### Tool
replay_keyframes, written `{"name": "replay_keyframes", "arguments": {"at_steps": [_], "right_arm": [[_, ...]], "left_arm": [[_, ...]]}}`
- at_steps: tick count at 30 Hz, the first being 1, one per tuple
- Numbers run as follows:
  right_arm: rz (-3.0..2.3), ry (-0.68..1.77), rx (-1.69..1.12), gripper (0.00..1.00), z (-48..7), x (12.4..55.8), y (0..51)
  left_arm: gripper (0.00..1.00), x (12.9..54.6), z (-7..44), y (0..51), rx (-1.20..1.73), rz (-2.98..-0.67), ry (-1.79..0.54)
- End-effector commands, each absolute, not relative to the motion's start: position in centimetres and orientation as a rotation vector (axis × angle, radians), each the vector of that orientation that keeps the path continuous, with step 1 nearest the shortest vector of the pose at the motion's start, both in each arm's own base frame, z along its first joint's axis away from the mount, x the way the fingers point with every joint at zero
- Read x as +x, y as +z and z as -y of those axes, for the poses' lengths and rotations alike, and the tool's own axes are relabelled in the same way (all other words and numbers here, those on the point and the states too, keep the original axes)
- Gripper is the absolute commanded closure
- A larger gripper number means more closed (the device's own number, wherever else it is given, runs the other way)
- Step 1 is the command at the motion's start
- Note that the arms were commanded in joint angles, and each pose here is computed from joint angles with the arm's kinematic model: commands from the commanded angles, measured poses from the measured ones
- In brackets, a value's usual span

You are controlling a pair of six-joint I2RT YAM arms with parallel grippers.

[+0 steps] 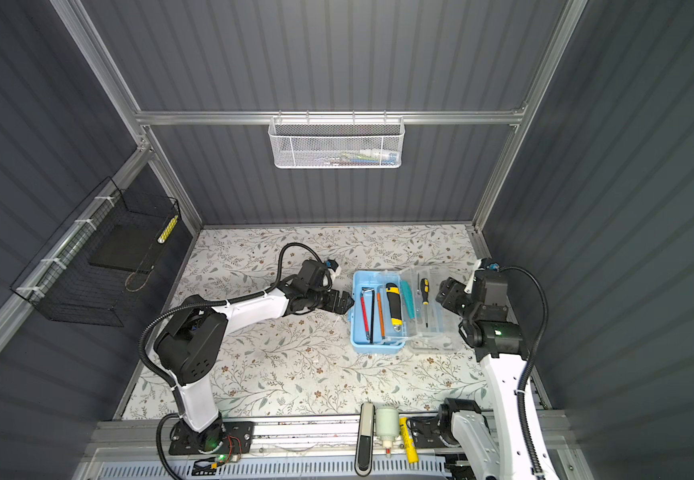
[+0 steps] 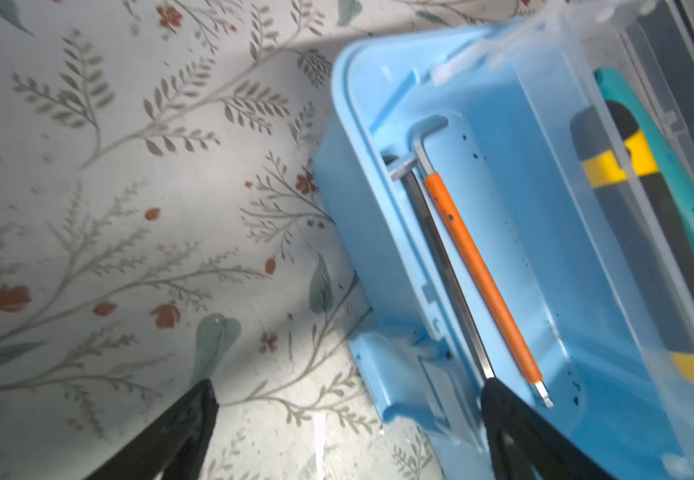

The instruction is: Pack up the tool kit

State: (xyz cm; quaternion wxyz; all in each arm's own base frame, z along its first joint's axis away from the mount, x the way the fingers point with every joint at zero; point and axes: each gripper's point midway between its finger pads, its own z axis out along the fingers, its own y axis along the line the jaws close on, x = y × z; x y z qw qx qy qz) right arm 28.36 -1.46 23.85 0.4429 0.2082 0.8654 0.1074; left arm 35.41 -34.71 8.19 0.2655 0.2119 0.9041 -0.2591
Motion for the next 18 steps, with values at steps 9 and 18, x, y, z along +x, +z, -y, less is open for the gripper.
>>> {"name": "replay_keyframes", "arguments": {"at_steps": [9,18], "right_arm": [[-2.199,0.326,0.465,0.24,0.6,28.7,22.6],[-2.222,0.310,0.482,0.24,0.9,28.6,21.3]], "left_arm": [[0.01,35.2,36.0,8.7,0.584,-2.459,-0.736],[0.01,34.9,36.9,7.2,0.635,-2.490,-0.713]]}}
